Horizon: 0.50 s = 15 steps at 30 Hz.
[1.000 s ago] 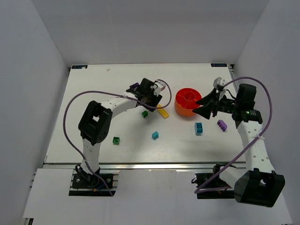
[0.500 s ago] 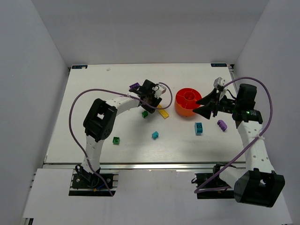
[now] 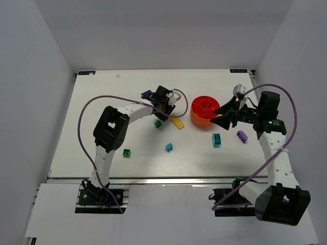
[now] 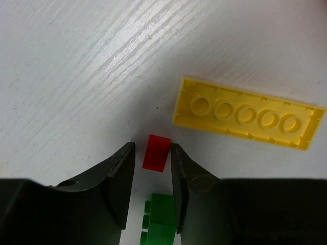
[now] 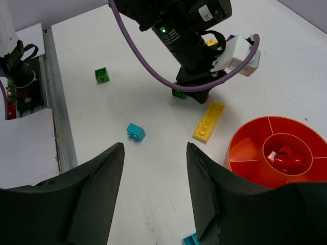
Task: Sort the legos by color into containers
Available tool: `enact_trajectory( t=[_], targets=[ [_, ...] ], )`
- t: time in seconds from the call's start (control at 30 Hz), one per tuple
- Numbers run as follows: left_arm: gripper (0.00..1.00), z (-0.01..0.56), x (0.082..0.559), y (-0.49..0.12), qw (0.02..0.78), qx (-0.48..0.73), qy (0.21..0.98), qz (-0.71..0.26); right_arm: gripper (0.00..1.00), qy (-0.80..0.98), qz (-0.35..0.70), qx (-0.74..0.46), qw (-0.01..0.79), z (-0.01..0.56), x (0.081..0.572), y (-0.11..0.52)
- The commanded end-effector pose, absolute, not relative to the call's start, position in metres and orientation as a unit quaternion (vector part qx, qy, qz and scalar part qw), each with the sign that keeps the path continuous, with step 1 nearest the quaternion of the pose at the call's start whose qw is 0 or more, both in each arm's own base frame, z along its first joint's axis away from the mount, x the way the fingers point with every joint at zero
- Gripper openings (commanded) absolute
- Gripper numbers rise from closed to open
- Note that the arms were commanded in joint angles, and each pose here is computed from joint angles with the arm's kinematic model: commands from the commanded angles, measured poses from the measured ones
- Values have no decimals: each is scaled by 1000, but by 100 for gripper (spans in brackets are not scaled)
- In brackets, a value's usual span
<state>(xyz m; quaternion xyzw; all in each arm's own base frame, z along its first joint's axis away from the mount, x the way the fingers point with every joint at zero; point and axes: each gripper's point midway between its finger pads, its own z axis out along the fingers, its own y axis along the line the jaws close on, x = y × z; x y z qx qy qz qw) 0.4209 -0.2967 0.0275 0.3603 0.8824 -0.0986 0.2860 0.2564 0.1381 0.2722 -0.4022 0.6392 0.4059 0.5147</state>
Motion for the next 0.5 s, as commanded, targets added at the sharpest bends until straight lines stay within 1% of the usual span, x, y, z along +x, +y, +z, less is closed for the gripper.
enact_trajectory(
  t=[0.0, 0.2, 0.27, 0.3, 0.4, 0.47],
  targets=[
    [44, 39, 428, -298, 297, 362, 878, -98, 57, 629, 410, -409, 519, 277, 254, 138],
    [40, 36, 425, -298, 294, 363, 879, -102, 57, 630, 409, -408, 519, 276, 255, 138],
    [37, 33, 424, -297, 290, 363, 880, -99, 57, 630, 410, -408, 518, 276, 255, 139],
    [34, 33, 424, -296, 291, 362, 880, -98, 57, 631, 410, -407, 518, 275, 255, 138],
    [28, 46, 426, -297, 304, 359, 876, -101, 57, 633, 409, -406, 518, 275, 256, 137],
    [27, 71, 428, -300, 332, 350, 869, -111, 57, 635, 408, -403, 517, 274, 257, 137]
  ],
)
